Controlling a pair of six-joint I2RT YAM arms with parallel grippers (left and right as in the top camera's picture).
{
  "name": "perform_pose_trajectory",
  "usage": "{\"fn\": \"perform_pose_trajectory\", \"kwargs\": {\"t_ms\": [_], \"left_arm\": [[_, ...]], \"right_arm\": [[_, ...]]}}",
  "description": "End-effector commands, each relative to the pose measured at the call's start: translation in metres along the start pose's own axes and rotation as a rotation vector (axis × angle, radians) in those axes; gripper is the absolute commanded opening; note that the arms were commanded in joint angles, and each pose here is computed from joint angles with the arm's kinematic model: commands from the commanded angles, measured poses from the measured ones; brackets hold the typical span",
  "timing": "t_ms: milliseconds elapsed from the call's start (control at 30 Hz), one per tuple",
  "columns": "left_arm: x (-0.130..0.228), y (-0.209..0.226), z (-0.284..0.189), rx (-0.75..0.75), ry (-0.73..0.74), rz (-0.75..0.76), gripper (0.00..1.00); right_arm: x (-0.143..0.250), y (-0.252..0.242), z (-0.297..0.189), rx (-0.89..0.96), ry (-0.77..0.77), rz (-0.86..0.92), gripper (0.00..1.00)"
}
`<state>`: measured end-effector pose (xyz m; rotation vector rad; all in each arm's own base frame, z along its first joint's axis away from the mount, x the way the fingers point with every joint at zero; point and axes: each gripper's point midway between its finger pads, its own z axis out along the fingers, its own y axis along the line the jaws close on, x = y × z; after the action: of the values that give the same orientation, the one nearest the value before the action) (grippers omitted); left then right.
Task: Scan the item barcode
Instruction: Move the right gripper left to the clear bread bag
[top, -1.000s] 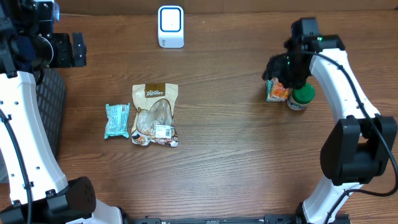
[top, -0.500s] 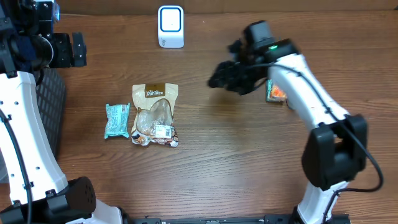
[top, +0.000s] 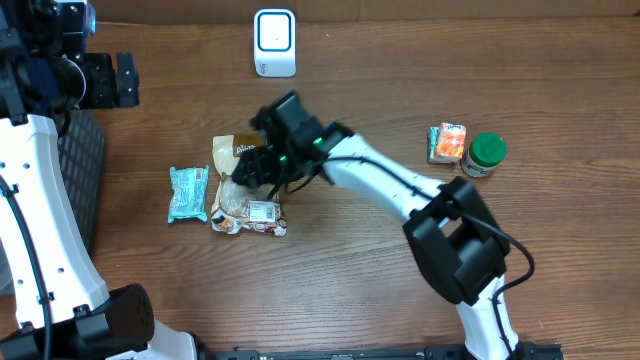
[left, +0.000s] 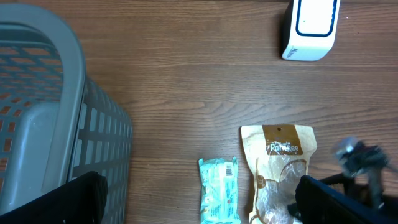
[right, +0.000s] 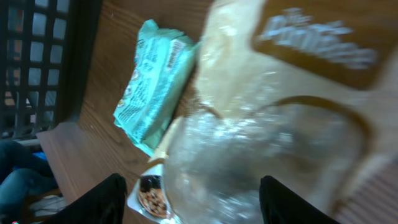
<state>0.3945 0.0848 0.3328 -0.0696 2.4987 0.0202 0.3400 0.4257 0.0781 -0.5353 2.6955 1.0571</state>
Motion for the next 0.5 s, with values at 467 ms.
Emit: {"fn": "perform_pose_trajectory", "kwargs": {"t_ms": [467], "left_arm": [[-0.005, 0.001, -0.006, -0.006, -0.023, 0.02, 0.99]], "right_arm": [[0.019, 0.013, 0.046, 0.067, -0.025, -0.086, 0.64]]}}
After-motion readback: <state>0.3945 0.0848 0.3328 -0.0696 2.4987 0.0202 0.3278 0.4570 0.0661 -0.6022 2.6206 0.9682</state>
